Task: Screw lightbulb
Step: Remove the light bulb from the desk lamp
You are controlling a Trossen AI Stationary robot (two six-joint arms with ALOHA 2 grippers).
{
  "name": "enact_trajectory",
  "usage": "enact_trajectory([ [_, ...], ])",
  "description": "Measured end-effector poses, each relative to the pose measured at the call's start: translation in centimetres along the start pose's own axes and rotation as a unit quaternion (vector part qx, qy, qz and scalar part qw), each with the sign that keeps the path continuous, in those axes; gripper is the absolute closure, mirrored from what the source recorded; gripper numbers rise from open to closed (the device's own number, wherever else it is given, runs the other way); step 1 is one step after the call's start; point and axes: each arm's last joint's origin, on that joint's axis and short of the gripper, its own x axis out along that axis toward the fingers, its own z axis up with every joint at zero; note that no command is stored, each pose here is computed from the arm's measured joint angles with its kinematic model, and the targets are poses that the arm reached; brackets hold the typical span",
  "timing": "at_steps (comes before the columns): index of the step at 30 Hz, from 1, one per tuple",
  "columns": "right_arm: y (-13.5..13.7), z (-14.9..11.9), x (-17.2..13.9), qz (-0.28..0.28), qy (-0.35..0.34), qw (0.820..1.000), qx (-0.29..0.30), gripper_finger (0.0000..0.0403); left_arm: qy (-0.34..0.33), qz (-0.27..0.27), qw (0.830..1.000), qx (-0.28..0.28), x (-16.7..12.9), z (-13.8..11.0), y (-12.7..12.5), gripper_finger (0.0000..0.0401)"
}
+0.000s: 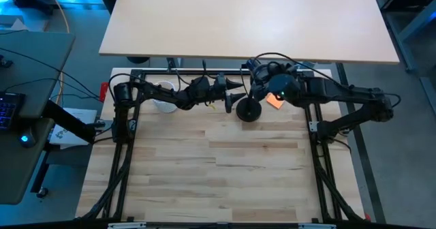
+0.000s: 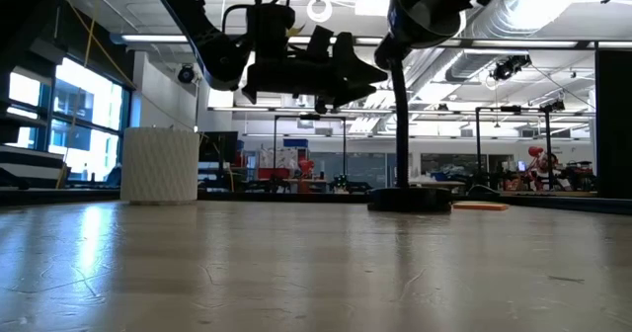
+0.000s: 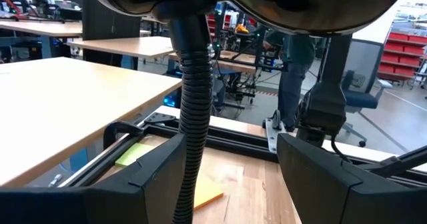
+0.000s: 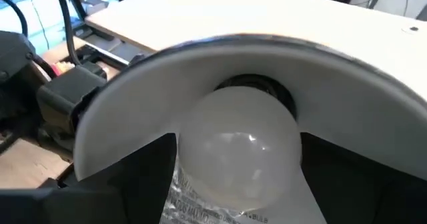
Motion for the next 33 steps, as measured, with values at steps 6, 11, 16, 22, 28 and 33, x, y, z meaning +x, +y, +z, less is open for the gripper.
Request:
enact_trajectory([
  [6,-0.2,0.1,0.3,0.005,0.007,0.995,-0.095,0.0096,0.0,0.0,1.0,0.0,0.0,0.0,0.0,0.0172],
  [11,-0.2,0.1,0.3,0.005,0.006,0.973,-0.23,0.0096,0.0,0.0,1.0,0.0,0.0,0.0,0.0,0.0172],
  [16,0.0,0.0,-0.1,-0.024,0.0,0.883,-0.469,0.0096,0.0,0.0,1.0,0.0,0.0,0.0,0.0,0.0172],
  [22,0.5,-0.6,-0.7,-0.063,0.015,0.695,-0.716,0.0096,0.0,0.0,1.0,0.0,0.0,0.0,0.0,0.0172],
  [28,1.5,-0.9,-1.7,-0.098,-0.004,0.689,-0.718,0.0096,0.005,0.0,1.0,-0.001,0.0,-0.1,0.0,0.0172],
  [33,2.5,-1.6,-2.9,-0.053,-0.037,0.76,-0.647,0.0096,0.009,0.001,1.0,-0.001,0.0,-0.2,0.0,0.0172],
])
